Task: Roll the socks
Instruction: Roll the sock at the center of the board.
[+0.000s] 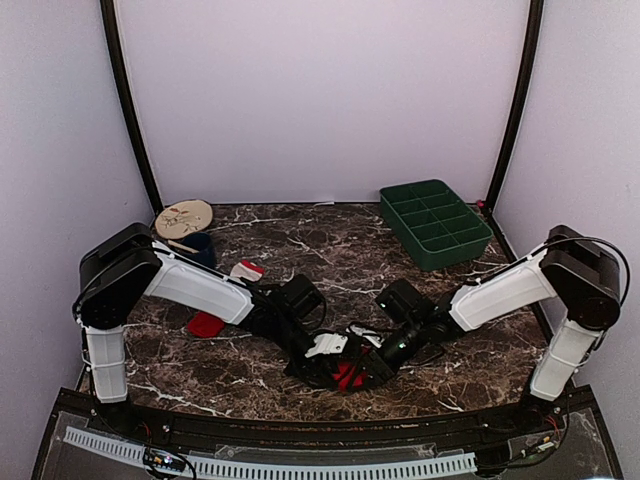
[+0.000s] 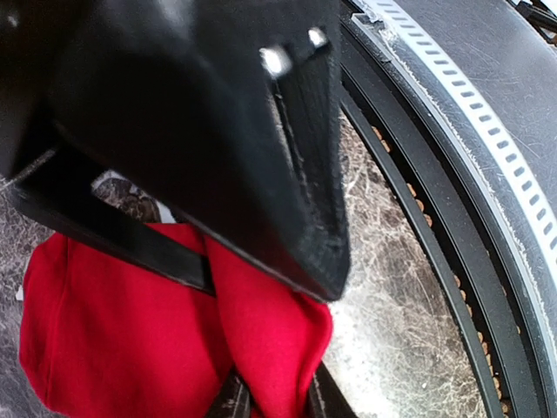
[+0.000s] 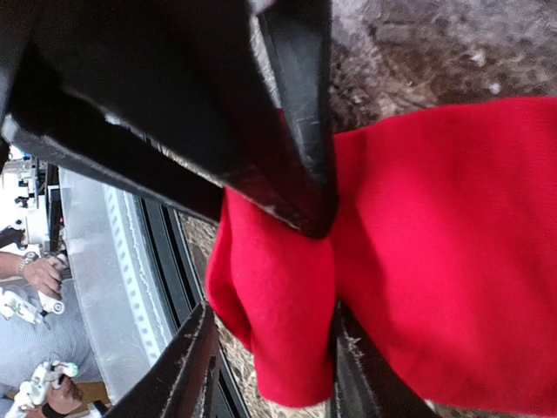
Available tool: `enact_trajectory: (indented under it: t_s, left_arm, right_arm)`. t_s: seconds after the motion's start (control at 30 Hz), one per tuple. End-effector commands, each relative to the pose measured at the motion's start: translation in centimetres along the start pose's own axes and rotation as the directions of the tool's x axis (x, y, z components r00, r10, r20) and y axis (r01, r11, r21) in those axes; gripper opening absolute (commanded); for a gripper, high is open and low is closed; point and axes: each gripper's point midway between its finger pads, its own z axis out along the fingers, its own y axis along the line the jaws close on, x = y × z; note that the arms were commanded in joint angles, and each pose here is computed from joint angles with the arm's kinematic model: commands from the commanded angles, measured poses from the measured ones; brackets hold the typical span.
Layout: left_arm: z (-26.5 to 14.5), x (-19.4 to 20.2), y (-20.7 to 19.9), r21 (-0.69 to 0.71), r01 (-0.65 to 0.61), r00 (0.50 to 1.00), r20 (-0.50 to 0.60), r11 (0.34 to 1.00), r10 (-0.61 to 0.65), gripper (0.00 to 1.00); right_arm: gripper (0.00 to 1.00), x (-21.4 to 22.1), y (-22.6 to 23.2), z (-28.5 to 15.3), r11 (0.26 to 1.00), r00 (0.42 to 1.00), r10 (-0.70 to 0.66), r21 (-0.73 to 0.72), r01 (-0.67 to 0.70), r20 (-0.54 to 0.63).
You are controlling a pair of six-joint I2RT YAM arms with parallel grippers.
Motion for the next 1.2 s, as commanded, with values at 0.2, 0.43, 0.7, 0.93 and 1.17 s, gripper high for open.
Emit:
enact_trajectory:
  t_s: [0.2,0.43,0.7,0.93,1.17]
  left_arm:
    - [-1.5,3.0,0.0,-0.036,0.082,0.994,-0.070,0.996,-0.084,0.19]
    - [-3.4,4.5,0.3,-0.080,0.141,0.984,-0.095,0.987,-0.148,0.19]
    - [-4.2,5.8,-0.3,-0.049,0.236,0.958,-0.153,0.970,-0.241,0.19]
    - [-4.3,4.9,-1.1,0.126,0.379,0.919,-0.163,0.917,-0.358,0.20]
    - [-3.9,3.4,-0.7,0.236,0.462,0.886,-0.161,0.855,-0.434,0.20]
  right_arm:
    - [0.45,-1.3,-2.0,-2.3,0.990,0.998,0.015,0.136,-0.023,0.065]
    - [0.49,-1.9,-3.8,-3.9,0.967,0.993,0.001,0.252,-0.030,0.115]
    - [0.49,-3.2,-4.8,-6.8,0.908,0.980,-0.083,0.418,-0.001,0.181]
    - [0.49,-3.5,-4.6,-9.6,0.851,0.951,-0.184,0.524,0.028,0.248]
    - [0.49,-2.6,-2.9,-8.0,0.804,0.940,-0.295,0.575,0.149,0.170]
